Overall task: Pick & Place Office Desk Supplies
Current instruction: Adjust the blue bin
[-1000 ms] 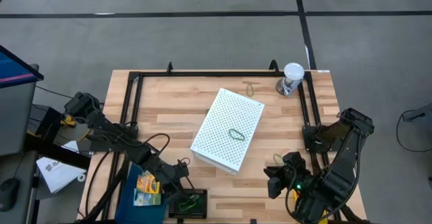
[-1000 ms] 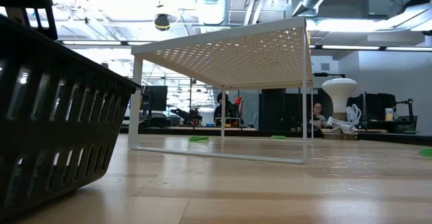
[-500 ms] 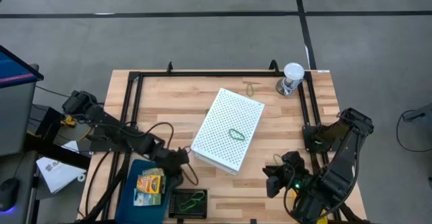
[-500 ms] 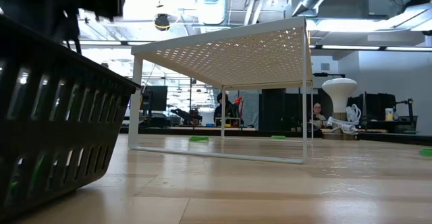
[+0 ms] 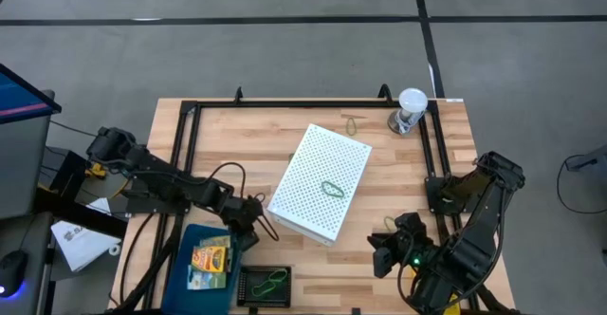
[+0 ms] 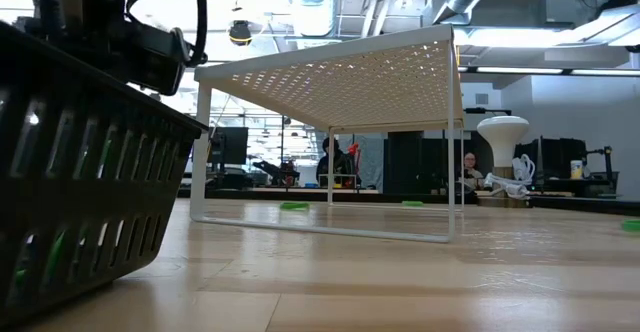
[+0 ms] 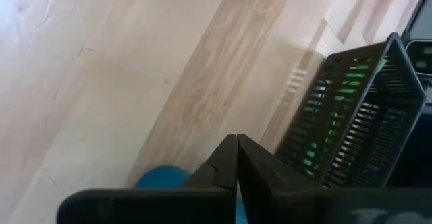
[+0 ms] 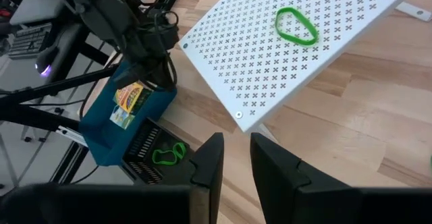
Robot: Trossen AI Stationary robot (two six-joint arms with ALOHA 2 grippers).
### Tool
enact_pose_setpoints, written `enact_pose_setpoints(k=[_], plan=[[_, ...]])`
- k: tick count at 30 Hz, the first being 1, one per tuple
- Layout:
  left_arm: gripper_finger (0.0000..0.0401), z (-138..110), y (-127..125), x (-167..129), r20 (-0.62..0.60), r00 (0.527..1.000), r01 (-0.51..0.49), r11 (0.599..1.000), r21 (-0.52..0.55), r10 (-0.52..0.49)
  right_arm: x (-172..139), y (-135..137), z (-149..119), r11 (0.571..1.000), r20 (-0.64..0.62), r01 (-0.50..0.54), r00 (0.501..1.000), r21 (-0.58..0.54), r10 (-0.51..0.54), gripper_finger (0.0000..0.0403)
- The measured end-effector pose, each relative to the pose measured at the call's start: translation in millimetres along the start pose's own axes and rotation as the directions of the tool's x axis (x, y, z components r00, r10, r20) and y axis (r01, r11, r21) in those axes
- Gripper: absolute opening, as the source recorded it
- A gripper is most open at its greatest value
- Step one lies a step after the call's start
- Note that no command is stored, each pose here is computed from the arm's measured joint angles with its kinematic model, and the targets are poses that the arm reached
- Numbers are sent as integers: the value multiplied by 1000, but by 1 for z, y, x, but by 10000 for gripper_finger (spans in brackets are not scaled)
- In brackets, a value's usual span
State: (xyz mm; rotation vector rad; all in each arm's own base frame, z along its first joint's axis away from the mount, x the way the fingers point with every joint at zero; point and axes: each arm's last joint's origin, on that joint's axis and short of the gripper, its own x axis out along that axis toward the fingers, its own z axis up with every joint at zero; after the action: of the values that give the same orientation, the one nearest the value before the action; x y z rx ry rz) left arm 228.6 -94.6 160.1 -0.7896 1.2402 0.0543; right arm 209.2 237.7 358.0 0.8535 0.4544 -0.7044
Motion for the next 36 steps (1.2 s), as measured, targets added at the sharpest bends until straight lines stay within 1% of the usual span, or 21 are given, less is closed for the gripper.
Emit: enact_pose_setpoints(k=[9, 14, 19, 23, 24, 26, 27, 28, 32, 36], plan=[[0, -7, 10, -2, -65, 993, -102, 994, -33, 100, 3, 2, 1, 1000, 2, -2, 1000, 3, 2, 72], [0, -7, 12, -3, -70, 991, -114, 993, -38, 111, 5, 6, 2, 1000, -2, -19, 1000, -8, 19, 72], [0, -10, 17, -4, -94, 981, -175, 983, -50, 170, 6, 8, 2, 1000, -4, -30, 1000, -3, 30, 72], [0, -12, 19, -5, -113, 973, -206, 977, -56, 199, 6, 8, 2, 1000, -4, -30, 1000, -3, 30, 72], [0, -12, 20, -5, -115, 973, -210, 976, -57, 203, 6, 8, 2, 1000, -4, -30, 1000, -3, 30, 72], [0, -12, 25, -4, -106, 964, -253, 965, -67, 245, 6, 8, 2, 1000, -4, -30, 1000, -4, 30, 72], [0, -11, 26, -5, -101, 964, -254, 965, -71, 247, 6, 8, 2, 999, -5, -31, 1000, -7, 31, 72], [0, -11, 27, -7, -79, 962, -266, 961, -72, 260, 6, 8, 2, 999, -6, -33, 999, -12, 33, 72], [3, -8, 28, -22, -22, 971, -238, 968, -75, 237, 6, 9, 2, 999, -7, -38, 999, -12, 38, 72], [23, -3, 27, -43, 70, 984, -162, 985, -56, 166, 6, 9, 2, 999, -7, -40, 999, -11, 40, 72]])
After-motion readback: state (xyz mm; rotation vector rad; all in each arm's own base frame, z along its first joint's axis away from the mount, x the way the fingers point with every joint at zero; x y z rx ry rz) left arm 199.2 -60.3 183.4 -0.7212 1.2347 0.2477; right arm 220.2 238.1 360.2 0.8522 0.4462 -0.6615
